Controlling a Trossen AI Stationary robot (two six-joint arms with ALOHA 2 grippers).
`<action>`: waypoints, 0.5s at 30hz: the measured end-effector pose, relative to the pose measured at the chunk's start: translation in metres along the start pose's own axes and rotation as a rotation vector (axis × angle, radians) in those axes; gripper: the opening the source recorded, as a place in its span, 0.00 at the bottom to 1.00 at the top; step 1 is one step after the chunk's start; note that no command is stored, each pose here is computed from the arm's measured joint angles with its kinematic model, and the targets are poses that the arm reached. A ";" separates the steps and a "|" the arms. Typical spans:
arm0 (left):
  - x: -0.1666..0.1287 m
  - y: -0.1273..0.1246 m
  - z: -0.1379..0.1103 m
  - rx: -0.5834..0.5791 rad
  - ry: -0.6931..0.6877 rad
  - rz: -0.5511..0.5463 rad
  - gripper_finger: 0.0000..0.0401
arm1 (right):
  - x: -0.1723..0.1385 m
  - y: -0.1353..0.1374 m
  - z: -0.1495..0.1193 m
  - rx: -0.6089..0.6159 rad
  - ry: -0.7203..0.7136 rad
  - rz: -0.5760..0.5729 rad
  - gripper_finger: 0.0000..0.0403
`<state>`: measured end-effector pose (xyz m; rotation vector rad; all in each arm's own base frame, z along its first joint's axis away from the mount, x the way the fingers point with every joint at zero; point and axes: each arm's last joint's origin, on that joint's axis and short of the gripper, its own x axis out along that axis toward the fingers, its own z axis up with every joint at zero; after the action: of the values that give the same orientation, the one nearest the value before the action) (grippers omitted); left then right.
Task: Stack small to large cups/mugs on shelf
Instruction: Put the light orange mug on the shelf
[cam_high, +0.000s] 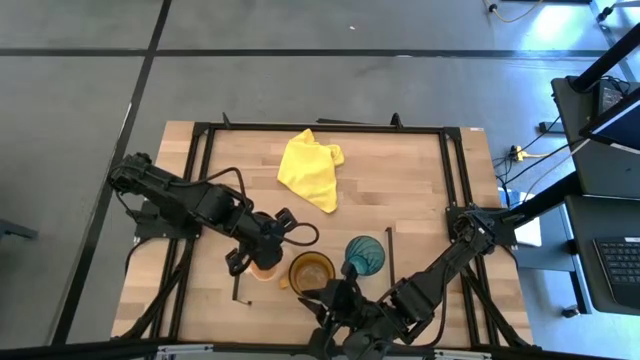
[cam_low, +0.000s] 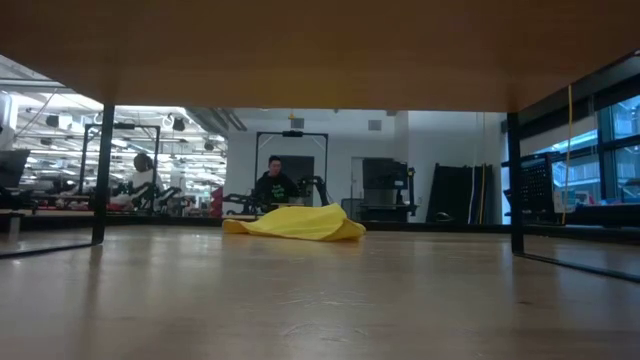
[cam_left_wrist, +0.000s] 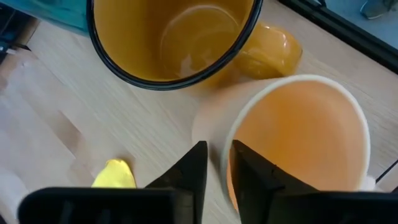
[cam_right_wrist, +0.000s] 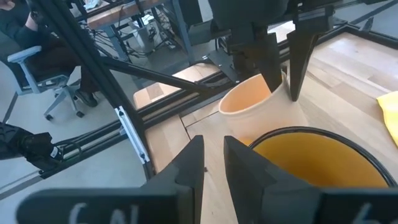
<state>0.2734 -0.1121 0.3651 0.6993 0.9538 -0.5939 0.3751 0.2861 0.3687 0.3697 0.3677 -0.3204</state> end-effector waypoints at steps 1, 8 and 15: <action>0.000 0.000 0.000 -0.001 0.001 0.000 0.17 | 0.000 0.000 0.000 -0.007 0.000 0.000 0.16; 0.000 0.000 -0.001 -0.018 0.007 -0.001 0.21 | 0.000 0.000 0.001 -0.010 -0.004 0.003 0.16; 0.000 0.003 -0.003 -0.027 0.035 0.043 0.20 | 0.000 0.000 0.001 -0.011 -0.005 0.002 0.16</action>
<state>0.2742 -0.1080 0.3649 0.7061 0.9757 -0.5311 0.3755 0.2861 0.3693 0.3585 0.3642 -0.3173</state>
